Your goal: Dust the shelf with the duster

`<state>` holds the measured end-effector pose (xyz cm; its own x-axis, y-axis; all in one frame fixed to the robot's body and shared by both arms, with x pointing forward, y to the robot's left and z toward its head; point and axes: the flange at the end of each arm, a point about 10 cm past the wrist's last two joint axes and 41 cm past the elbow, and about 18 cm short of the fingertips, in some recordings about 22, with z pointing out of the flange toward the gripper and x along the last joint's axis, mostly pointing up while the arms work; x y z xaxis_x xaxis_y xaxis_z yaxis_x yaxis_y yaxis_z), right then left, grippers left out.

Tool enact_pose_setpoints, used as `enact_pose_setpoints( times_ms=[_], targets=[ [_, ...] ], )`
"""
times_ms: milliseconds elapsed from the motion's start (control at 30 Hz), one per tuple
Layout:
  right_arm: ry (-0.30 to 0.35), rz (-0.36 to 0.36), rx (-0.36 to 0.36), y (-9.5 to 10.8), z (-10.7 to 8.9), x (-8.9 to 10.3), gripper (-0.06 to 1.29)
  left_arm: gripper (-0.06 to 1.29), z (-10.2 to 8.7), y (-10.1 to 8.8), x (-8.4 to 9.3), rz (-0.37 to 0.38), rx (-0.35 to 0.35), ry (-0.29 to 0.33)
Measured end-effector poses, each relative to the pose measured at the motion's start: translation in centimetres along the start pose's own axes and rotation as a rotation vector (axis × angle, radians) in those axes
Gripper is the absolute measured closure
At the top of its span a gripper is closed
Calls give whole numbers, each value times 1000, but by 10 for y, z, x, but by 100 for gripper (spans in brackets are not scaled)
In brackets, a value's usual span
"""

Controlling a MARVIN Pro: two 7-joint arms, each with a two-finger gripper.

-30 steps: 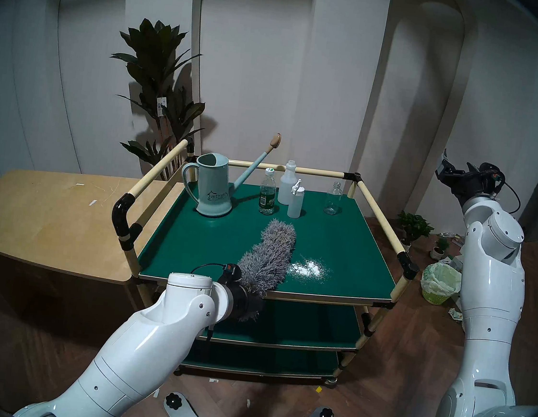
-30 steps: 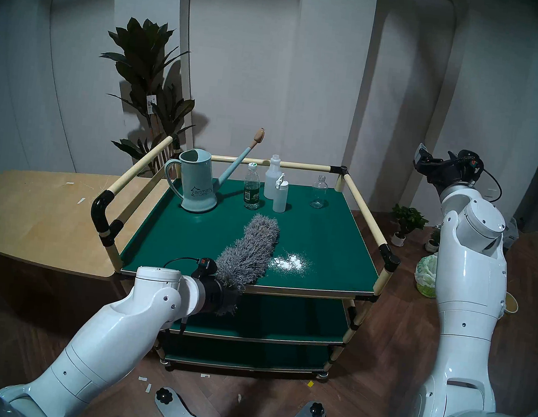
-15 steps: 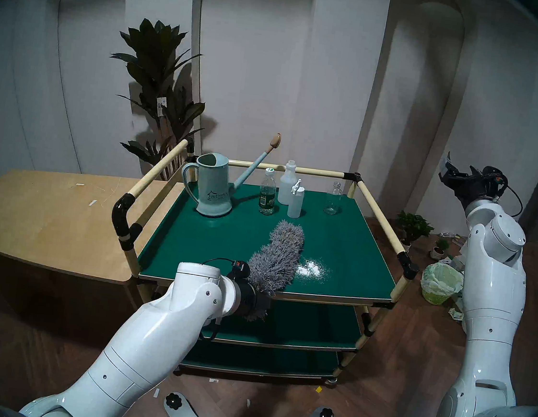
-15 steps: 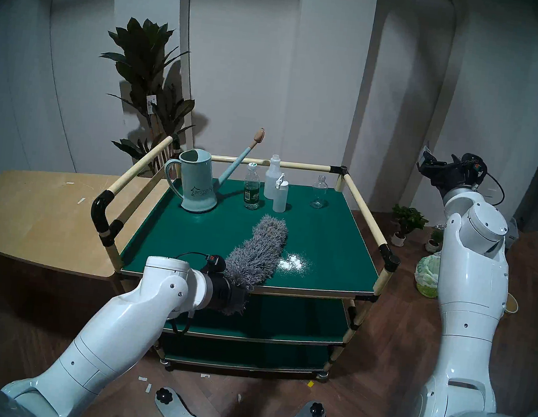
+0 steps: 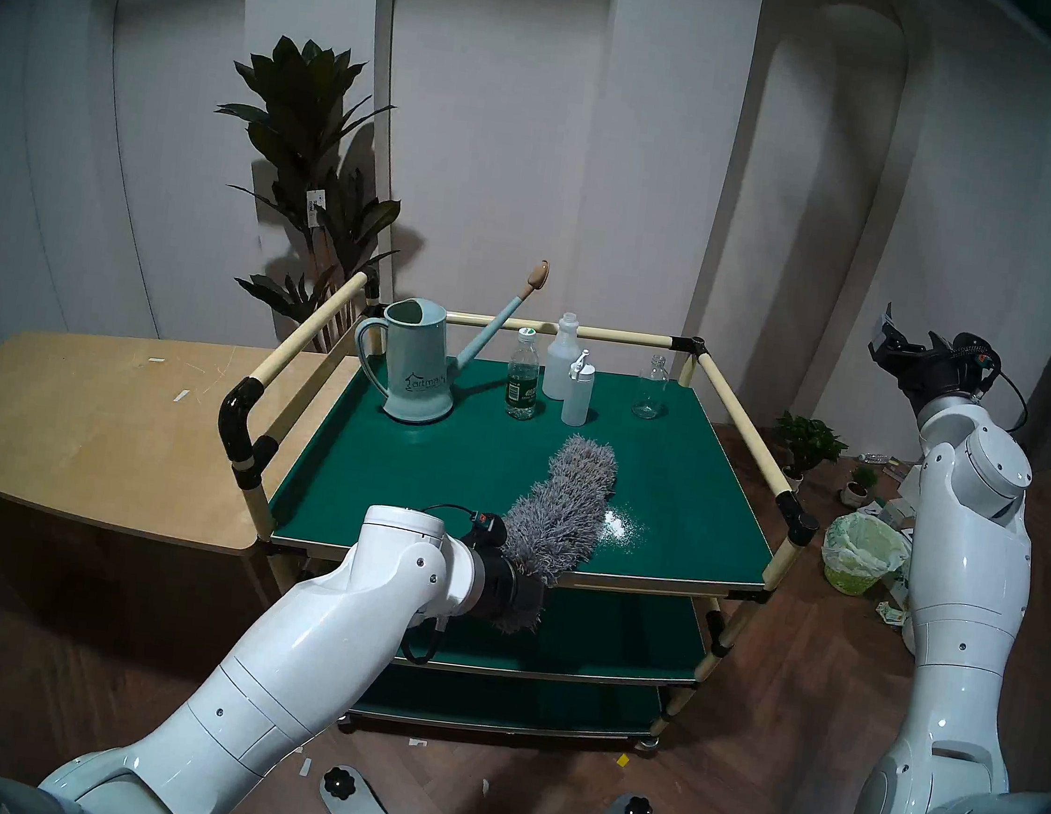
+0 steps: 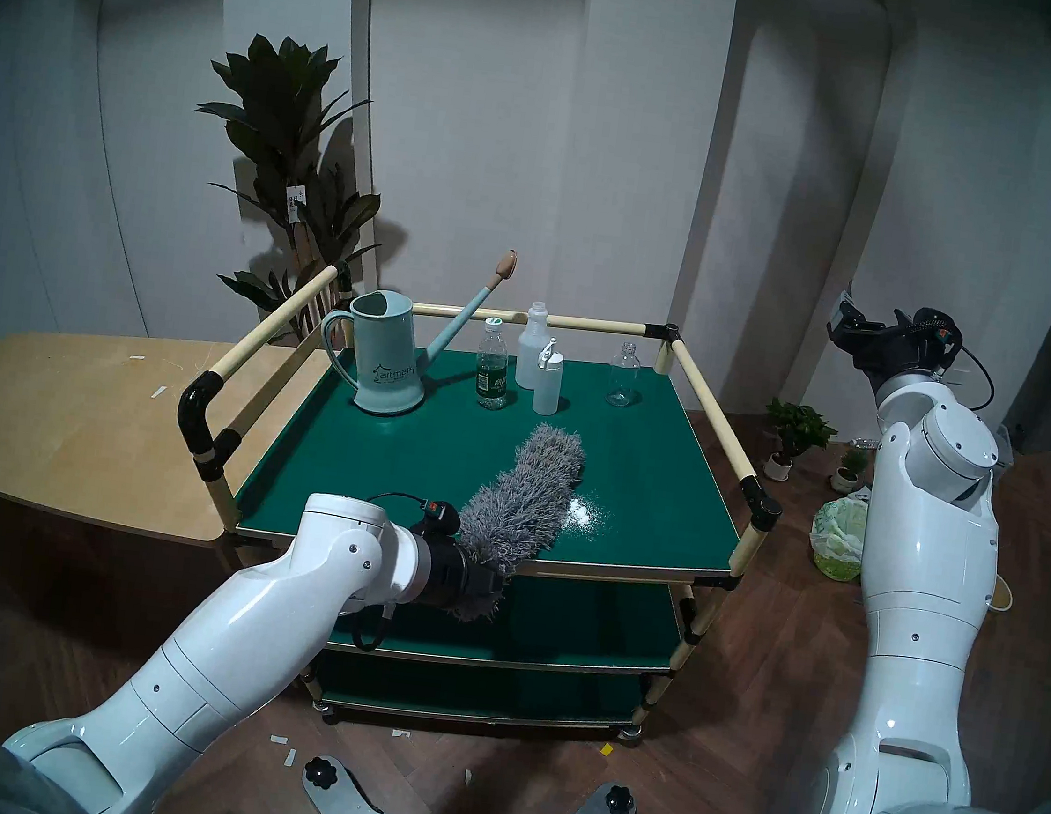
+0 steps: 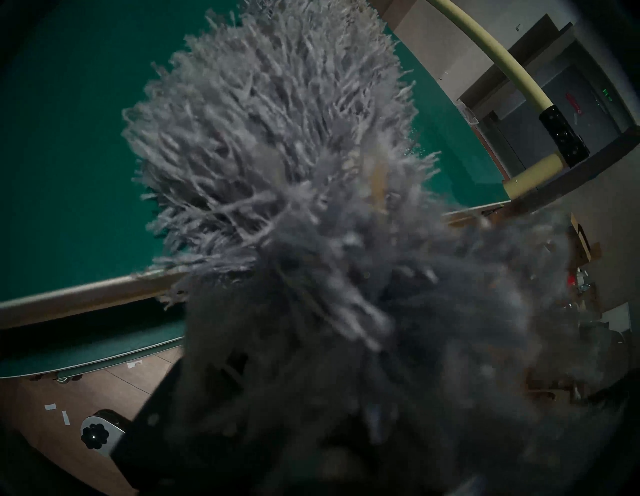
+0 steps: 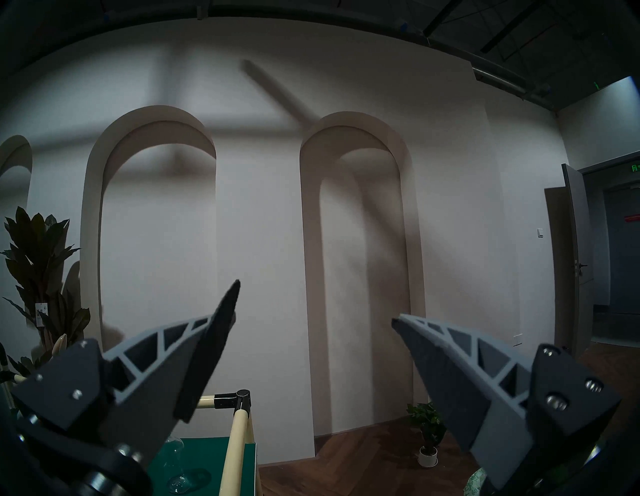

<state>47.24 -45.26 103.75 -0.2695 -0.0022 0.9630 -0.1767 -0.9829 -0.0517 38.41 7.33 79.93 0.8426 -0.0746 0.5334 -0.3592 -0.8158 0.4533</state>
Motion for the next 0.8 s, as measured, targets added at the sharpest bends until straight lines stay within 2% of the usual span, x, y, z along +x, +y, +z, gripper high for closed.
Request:
enact_pose_setpoints(
  times_ms=[400,800],
  targets=[
    [-9,-13,-9,6,1,-6,-2,98,5,16,0,63,-98,-45],
    [-24,-24,-14,10,2,-15,-2,98,6,28,-12,127,-220,-127]
  ],
)
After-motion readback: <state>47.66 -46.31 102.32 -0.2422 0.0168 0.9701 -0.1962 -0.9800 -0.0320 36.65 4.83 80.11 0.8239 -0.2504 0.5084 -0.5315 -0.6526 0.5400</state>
